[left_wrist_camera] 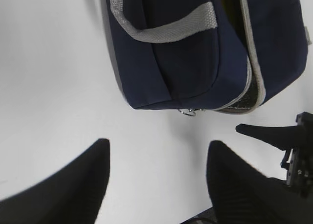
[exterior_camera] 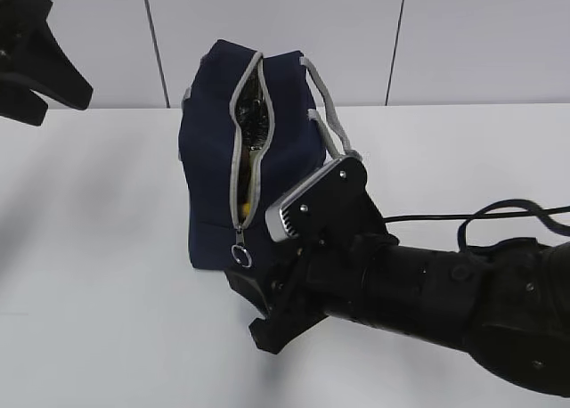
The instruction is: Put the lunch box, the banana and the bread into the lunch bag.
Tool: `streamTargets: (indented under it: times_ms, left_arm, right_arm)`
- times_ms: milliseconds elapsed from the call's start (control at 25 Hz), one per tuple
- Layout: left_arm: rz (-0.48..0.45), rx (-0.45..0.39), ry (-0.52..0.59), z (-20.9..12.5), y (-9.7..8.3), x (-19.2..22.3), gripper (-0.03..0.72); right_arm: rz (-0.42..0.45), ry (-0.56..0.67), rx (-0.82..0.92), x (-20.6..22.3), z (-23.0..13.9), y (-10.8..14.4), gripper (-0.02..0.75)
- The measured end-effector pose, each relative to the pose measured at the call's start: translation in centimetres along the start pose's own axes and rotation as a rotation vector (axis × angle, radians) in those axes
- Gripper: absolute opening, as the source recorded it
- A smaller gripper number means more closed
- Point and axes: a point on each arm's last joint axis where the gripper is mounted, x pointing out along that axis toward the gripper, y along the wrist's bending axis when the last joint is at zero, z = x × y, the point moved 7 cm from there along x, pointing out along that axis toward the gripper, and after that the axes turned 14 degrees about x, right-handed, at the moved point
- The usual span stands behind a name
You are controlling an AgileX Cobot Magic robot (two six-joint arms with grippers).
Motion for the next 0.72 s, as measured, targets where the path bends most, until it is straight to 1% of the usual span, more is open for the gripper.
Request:
streamTargets:
  times_ms: [200,480,560,720]
  left_arm:
    - [0.001,0.008,-0.002,0.0,0.0,0.0,0.433]
    - [0.006,0.014,-0.001,0.0,0.1,0.0,0.433]
    - [0.007,0.014,-0.001,0.0,0.1,0.0,0.433]
    - [0.007,0.015,-0.002,0.0,0.1,0.0,0.433]
  right_arm:
    - [0.032,-0.004,-0.020,0.8,-0.8,0.3,0.442]
    - [-0.016,0.040,-0.015,2.6,-2.8,-0.9,0.440]
    - [-0.034,0.037,0.000,3.2,-2.8,-1.3,0.426]
    - [-0.048,0.030,0.010,4.3,-2.6,-1.7,0.370]
